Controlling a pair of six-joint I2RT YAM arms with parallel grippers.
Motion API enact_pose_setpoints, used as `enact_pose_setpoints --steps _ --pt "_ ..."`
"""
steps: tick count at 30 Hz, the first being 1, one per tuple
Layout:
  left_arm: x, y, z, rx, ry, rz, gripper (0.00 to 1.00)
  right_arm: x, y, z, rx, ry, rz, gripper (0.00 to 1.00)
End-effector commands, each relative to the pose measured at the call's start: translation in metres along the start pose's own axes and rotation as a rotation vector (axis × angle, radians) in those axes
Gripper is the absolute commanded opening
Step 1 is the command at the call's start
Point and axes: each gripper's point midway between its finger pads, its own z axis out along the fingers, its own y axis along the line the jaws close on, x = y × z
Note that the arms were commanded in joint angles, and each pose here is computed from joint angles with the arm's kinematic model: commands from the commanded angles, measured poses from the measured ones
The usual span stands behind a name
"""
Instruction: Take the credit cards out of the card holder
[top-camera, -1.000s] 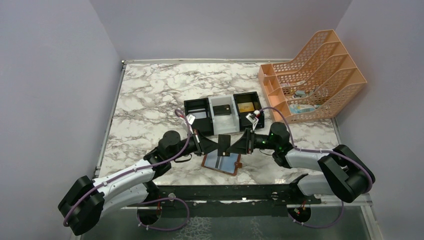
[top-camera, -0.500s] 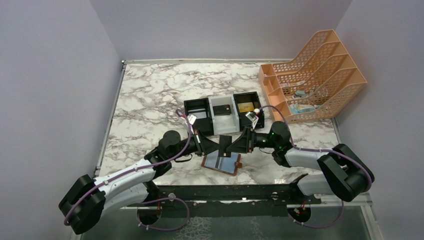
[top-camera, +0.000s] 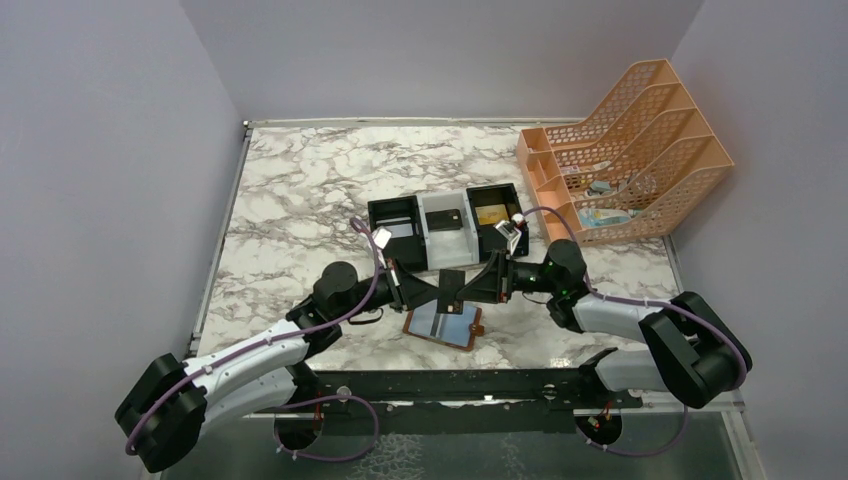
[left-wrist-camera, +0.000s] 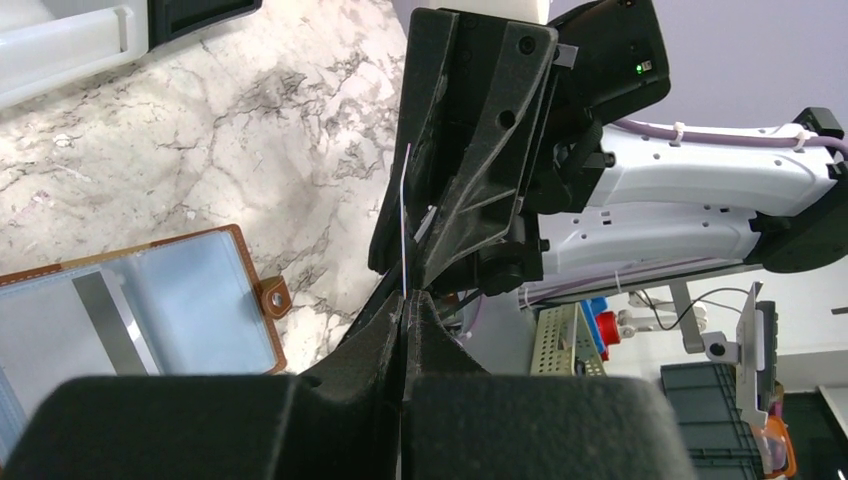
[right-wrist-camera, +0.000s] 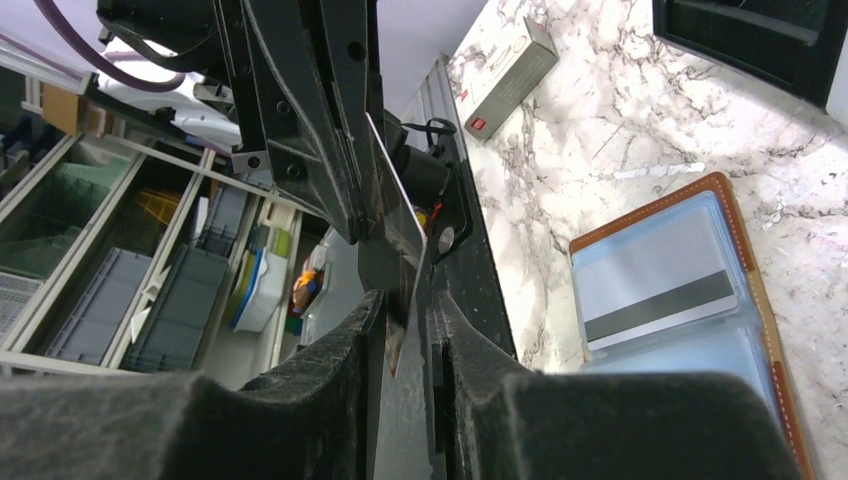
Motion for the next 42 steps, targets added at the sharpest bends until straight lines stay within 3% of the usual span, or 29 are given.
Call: enact_pose_setpoints --steps 1,21,27,31,35,36,39,42 --pt "-0.011 -0.019 -0.001 0.069 -0.037 0.023 0.00 -0.007 0.016 -0.001 -0.065 0.018 -0.052 0.21" --pt "-0.007 -0.027 -0.004 0.127 -0.027 0.013 0.00 -0.017 0.027 0.004 -0.142 0.001 -0.003 0.20" --pt "-0.006 -0.026 -0.007 0.131 -0.031 0.015 0.00 -0.018 0.029 0.005 -0.154 -0.006 -0.011 0.14" --pt "-0.006 -0.022 -0.008 0.119 -0.044 0.009 0.00 -0.020 0.030 0.005 -0.152 -0.011 -0.016 0.02" --pt "-0.006 -0.020 -0.009 0.115 -0.049 0.021 0.00 -0.021 0.029 0.004 -0.141 -0.025 -0.012 0.01" --pt "-0.006 -0.020 -0.008 0.113 -0.048 0.027 0.07 -0.021 0.028 0.004 -0.135 -0.031 -0.012 0.01" --pt "-0.007 -0.012 -0.007 0.073 -0.052 0.031 0.49 -0.022 0.022 0.004 -0.098 -0.043 -0.012 0.01" --pt "-0.008 0.004 -0.007 -0.015 -0.058 0.037 0.77 -0.025 0.009 0.003 -0.020 -0.072 -0.008 0.01"
